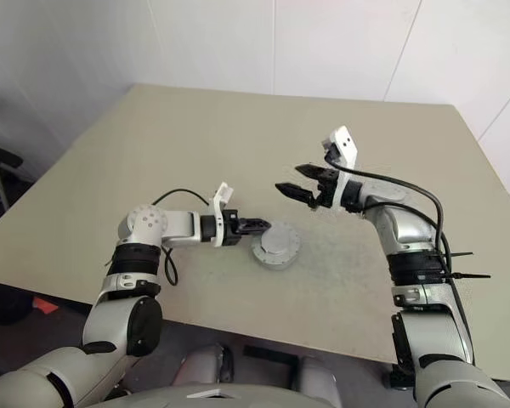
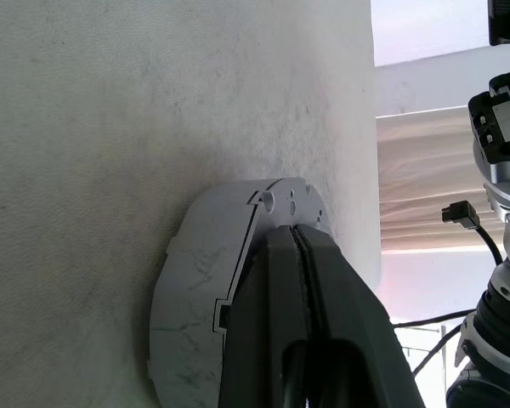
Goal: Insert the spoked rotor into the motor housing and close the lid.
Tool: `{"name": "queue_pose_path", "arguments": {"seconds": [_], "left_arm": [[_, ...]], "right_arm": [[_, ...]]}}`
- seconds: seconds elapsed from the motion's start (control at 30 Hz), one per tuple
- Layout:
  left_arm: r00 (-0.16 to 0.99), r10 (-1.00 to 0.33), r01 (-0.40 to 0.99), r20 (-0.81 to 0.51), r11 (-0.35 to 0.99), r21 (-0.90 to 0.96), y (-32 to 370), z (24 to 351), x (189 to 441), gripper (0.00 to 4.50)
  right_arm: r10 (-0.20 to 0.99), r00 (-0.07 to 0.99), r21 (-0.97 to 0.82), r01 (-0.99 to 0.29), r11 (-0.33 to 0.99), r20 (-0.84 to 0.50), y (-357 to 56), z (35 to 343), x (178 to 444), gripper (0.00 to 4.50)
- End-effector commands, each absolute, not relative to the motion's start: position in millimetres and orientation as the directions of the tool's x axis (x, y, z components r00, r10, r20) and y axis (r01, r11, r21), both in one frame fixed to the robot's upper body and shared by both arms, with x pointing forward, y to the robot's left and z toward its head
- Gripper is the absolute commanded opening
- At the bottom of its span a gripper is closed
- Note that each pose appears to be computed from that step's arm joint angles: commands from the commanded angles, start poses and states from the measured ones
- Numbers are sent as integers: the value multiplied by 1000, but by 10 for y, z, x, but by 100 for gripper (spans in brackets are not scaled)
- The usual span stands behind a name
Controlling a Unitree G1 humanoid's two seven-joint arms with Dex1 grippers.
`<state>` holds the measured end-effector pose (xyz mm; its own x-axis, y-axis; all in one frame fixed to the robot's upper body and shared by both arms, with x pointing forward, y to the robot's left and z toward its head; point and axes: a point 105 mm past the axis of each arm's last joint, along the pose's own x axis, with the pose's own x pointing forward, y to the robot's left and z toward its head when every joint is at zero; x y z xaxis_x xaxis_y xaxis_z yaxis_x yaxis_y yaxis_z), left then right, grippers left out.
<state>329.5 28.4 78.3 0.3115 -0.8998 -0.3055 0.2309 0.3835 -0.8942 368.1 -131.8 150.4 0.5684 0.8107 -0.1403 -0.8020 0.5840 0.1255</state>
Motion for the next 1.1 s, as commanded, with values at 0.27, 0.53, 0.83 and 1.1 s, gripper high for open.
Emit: {"name": "queue_pose_path", "arguments": {"seconds": [0.27,0.53,0.83,1.1], "left_arm": [[332,-902,256,-276,368,-894,307,879,3343,0],[345,-895,251,-284,379,-891,338,854,3360,0],[305,-909,245,-283,362,-899,288,827,3267,0],[302,-899,223,-318,391,-893,322,752,3273,0]], "right_arm": [[837,487,425,-721,547,-250,-1588,1486,3383,448],[866,400,547,-671,501,-301,-1601,1365,3168,448],[868,393,543,-677,497,-304,-1506,1278,3163,448],[856,421,575,-637,514,-300,-1566,1255,3175,448]]}}
